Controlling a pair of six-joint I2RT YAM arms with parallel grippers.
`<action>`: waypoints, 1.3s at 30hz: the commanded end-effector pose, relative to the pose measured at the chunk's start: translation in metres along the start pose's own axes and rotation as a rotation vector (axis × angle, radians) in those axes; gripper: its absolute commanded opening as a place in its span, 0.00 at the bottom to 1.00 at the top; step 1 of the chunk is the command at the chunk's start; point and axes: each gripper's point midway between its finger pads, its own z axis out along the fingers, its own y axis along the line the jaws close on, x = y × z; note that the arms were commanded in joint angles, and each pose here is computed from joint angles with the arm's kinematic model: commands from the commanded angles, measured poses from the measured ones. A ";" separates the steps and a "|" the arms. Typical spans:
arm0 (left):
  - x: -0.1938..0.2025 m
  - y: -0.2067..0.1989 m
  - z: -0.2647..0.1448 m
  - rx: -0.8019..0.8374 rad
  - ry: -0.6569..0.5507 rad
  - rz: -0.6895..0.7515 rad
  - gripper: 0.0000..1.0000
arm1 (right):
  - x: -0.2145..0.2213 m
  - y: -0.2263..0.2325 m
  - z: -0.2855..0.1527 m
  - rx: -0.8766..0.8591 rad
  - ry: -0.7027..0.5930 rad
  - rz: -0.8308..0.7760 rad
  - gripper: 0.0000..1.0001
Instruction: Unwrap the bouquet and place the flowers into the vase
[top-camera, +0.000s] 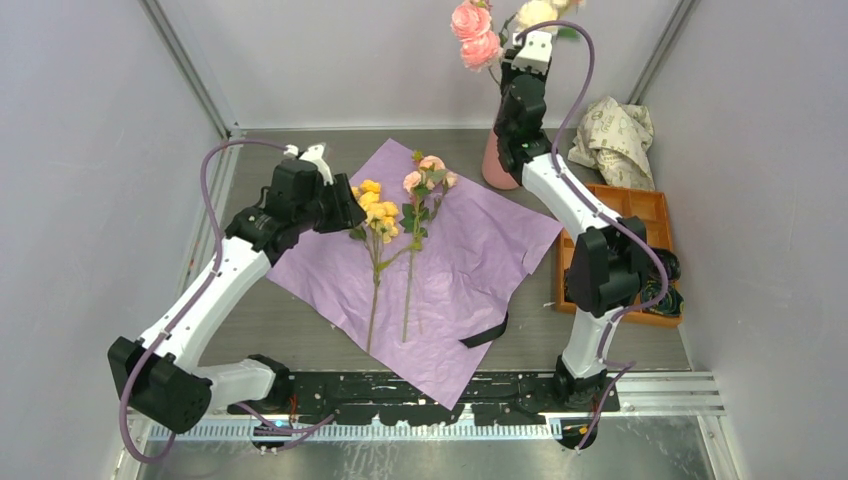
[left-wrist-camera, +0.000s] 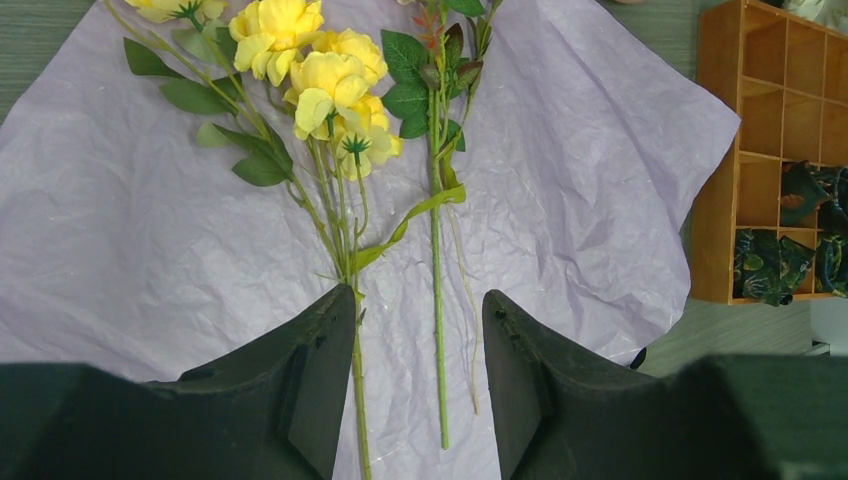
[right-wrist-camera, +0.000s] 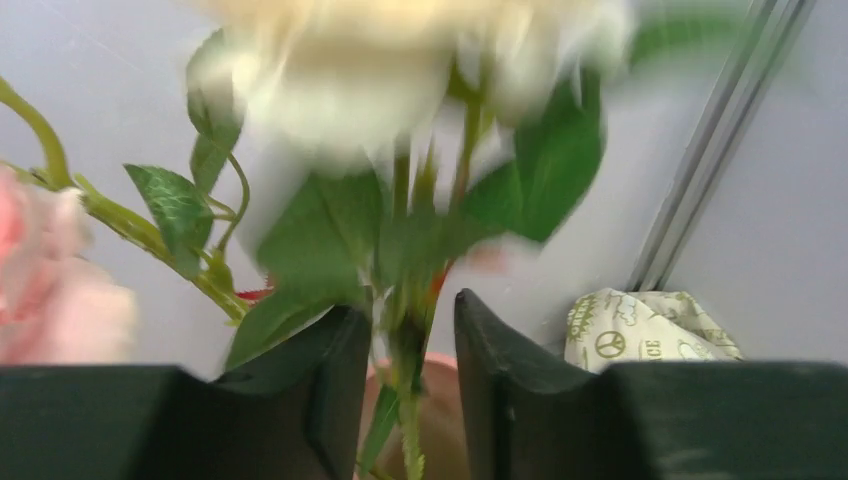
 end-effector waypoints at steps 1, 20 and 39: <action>-0.009 -0.011 0.006 0.052 -0.035 -0.011 0.51 | -0.067 -0.026 -0.015 0.043 -0.125 0.139 0.53; 0.004 -0.017 0.042 0.092 0.044 -0.032 0.50 | -0.109 -0.051 -0.060 -0.021 -0.110 0.237 0.92; 0.013 -0.030 0.173 0.063 0.247 -0.015 0.48 | -0.122 -0.028 -0.209 -0.491 0.108 0.678 0.66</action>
